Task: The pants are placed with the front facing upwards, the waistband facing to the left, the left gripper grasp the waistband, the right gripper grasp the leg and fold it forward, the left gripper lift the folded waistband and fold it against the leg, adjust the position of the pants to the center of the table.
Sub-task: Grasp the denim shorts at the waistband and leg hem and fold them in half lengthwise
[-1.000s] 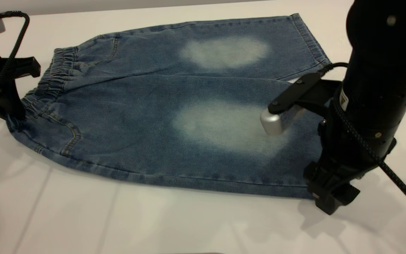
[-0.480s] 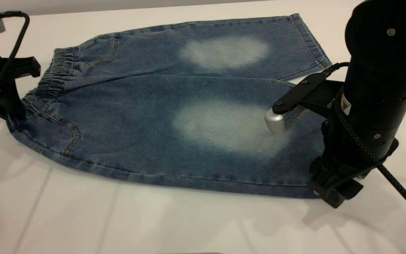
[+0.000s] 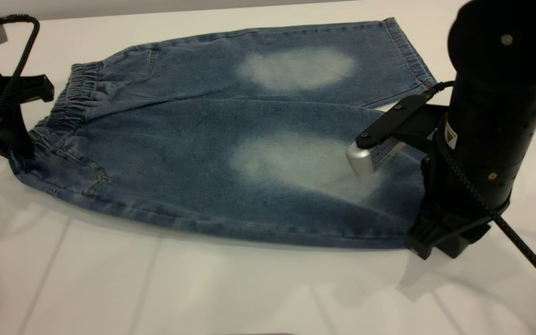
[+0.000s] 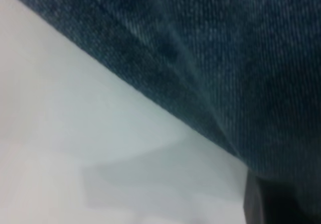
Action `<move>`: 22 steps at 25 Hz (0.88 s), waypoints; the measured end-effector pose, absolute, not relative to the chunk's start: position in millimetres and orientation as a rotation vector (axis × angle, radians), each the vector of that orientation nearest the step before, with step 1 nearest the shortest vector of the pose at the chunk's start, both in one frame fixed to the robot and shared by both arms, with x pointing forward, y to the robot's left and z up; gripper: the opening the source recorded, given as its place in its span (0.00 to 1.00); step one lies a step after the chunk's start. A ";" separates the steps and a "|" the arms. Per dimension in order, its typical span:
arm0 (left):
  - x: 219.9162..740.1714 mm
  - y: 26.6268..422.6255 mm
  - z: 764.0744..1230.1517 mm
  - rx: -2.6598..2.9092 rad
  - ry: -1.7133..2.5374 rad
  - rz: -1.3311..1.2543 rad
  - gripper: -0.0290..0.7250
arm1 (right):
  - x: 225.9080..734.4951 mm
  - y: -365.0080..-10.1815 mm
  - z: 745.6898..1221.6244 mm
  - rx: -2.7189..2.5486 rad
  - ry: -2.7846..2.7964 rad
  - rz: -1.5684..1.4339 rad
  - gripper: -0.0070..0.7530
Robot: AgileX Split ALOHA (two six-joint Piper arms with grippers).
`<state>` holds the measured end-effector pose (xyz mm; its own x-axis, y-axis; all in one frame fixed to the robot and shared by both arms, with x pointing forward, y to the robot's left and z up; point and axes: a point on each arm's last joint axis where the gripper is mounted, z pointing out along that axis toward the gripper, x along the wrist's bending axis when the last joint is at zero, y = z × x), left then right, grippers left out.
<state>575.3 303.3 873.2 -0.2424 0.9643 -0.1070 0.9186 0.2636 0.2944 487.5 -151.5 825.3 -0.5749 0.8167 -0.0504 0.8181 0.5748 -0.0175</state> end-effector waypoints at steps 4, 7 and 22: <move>577.6 302.7 885.1 1.749 2.276 0.229 0.12 | 496.4 -146.8 853.4 1.427 2.727 -0.013 0.05; 584.2 302.3 897.9 1.749 2.270 0.226 0.12 | 508.4 -140.0 884.1 1.407 2.672 0.124 0.05; 622.4 295.3 935.2 1.439 2.223 0.225 0.12 | 569.8 -164.2 938.0 1.562 2.402 0.419 0.05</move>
